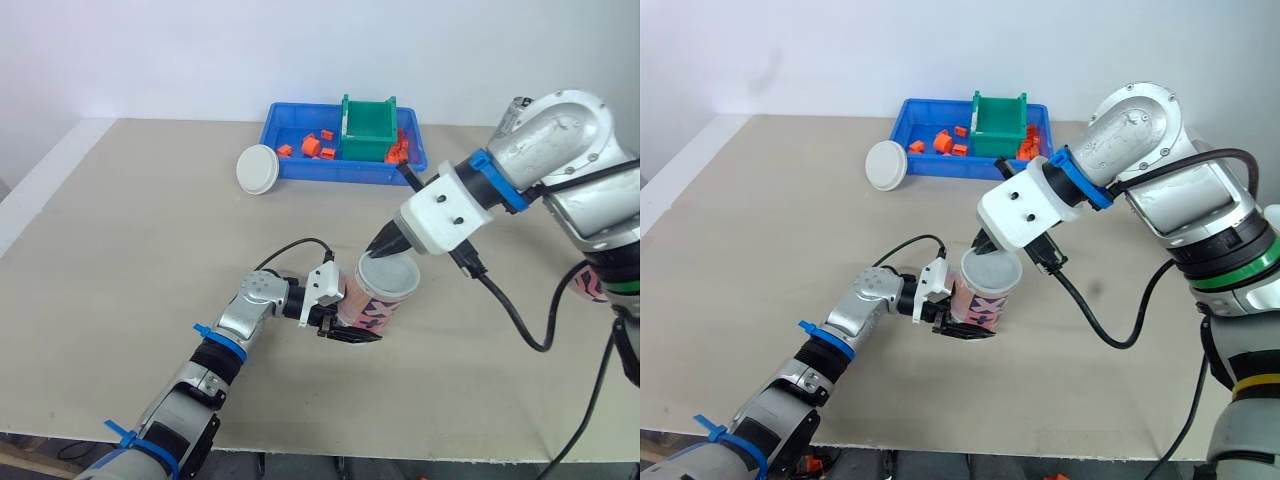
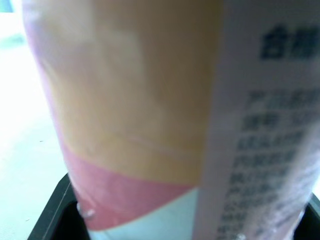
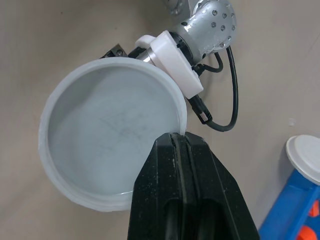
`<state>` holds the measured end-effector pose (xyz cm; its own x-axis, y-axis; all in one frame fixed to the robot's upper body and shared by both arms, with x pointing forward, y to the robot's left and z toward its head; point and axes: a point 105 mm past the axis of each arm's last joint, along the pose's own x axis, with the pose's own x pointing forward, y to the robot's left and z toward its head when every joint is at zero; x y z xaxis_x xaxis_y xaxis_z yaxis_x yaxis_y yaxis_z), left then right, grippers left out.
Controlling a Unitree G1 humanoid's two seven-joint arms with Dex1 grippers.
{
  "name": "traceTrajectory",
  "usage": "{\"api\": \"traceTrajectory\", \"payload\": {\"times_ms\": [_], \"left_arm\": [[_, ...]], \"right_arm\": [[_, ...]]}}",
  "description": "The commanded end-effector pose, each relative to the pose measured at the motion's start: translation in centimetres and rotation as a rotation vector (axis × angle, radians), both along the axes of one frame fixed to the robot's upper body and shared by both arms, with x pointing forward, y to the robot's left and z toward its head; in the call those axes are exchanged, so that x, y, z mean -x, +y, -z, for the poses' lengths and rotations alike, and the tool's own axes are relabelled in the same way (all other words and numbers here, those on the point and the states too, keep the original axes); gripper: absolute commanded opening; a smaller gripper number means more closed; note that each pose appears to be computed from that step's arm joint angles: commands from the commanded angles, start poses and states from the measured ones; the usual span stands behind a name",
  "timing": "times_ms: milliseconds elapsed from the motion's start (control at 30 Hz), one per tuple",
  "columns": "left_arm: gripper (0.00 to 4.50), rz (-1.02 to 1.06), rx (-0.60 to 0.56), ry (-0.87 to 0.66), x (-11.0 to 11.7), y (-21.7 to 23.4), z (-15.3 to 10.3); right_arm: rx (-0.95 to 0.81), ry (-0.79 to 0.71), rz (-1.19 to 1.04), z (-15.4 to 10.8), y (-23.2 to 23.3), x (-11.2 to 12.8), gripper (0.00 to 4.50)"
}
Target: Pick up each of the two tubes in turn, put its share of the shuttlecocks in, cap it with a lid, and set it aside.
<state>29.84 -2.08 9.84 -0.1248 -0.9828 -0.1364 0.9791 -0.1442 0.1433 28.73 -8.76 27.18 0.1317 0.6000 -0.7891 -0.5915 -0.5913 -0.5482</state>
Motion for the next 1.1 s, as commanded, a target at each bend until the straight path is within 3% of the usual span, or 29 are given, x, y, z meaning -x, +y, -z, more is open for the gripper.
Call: {"api": "traceTrajectory", "payload": {"times_ms": [33, 833, 933, 1000, 1100], "left_arm": [[3.07, -0.027, -0.103, 0.093, 0.3, 1.4, 3.1], [3.07, -0.029, -0.104, 0.093, 0.2, 1.5, 3.0], [3.07, -0.031, -0.103, 0.095, 0.2, 1.5, 3.0], [3.07, -0.032, -0.103, 0.095, 0.2, 1.6, 3.0], [3.07, -0.033, -0.103, 0.096, 0.2, 1.6, 2.9]], "right_arm": [[-0.032, -0.053, -0.002, -2.7, -0.1, 0.2, 0.04], [-0.002, -0.011, -0.021, -0.3, -0.8, 1.9, 0.04], [-0.001, -0.007, -0.026, 0.4, -0.6, 1.7, 0.95], [-0.006, 0.002, -0.019, 0.8, -0.5, 1.6, 2.03], [-0.062, -0.018, 0.034, 0.6, -0.1, 0.3, 3.32]]}}
